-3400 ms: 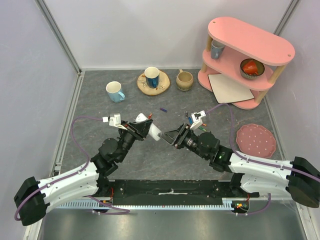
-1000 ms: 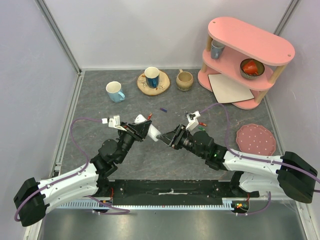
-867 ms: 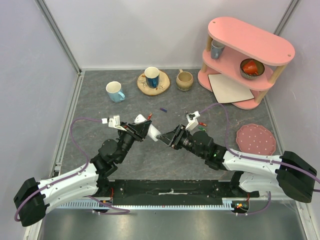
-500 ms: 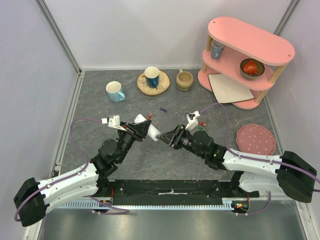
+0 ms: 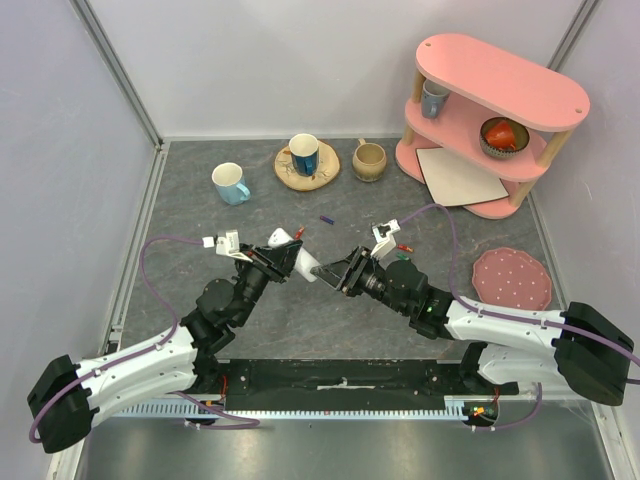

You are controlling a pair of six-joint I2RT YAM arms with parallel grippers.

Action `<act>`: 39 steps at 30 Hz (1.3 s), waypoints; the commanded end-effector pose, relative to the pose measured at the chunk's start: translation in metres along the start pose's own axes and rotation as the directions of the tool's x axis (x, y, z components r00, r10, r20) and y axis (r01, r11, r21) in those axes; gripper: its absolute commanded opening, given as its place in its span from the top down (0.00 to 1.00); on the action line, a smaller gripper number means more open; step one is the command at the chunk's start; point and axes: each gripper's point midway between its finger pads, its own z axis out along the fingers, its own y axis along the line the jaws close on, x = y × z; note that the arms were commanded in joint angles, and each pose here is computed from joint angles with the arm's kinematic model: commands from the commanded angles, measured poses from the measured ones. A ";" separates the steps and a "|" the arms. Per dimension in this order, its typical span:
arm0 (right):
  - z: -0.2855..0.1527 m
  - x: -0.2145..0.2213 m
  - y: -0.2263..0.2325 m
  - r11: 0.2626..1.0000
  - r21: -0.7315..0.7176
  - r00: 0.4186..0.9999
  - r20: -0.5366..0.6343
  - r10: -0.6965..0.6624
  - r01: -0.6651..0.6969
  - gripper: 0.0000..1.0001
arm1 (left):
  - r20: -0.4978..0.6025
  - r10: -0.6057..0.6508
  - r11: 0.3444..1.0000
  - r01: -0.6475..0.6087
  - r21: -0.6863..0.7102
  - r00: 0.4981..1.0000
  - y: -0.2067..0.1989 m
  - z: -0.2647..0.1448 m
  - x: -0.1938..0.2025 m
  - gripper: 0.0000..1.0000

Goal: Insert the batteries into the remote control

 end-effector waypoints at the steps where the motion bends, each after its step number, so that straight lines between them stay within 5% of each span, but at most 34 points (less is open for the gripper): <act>1: 0.006 -0.016 0.032 0.996 -0.089 0.999 0.047 0.011 -0.007 0.55 | 0.019 -0.070 0.995 0.068 0.072 0.997 -0.021 0.000 -0.009 0.98; 18: 0.011 -0.011 0.033 0.996 -0.090 1.000 0.020 0.011 -0.009 0.72 | 0.008 -0.079 0.993 0.078 0.083 0.997 -0.022 -0.002 -0.006 0.98; 39: 0.007 -0.014 0.038 0.995 -0.103 1.000 0.025 0.006 -0.004 0.71 | 0.032 0.008 0.999 -0.009 0.040 0.999 -0.015 -0.001 -0.012 0.98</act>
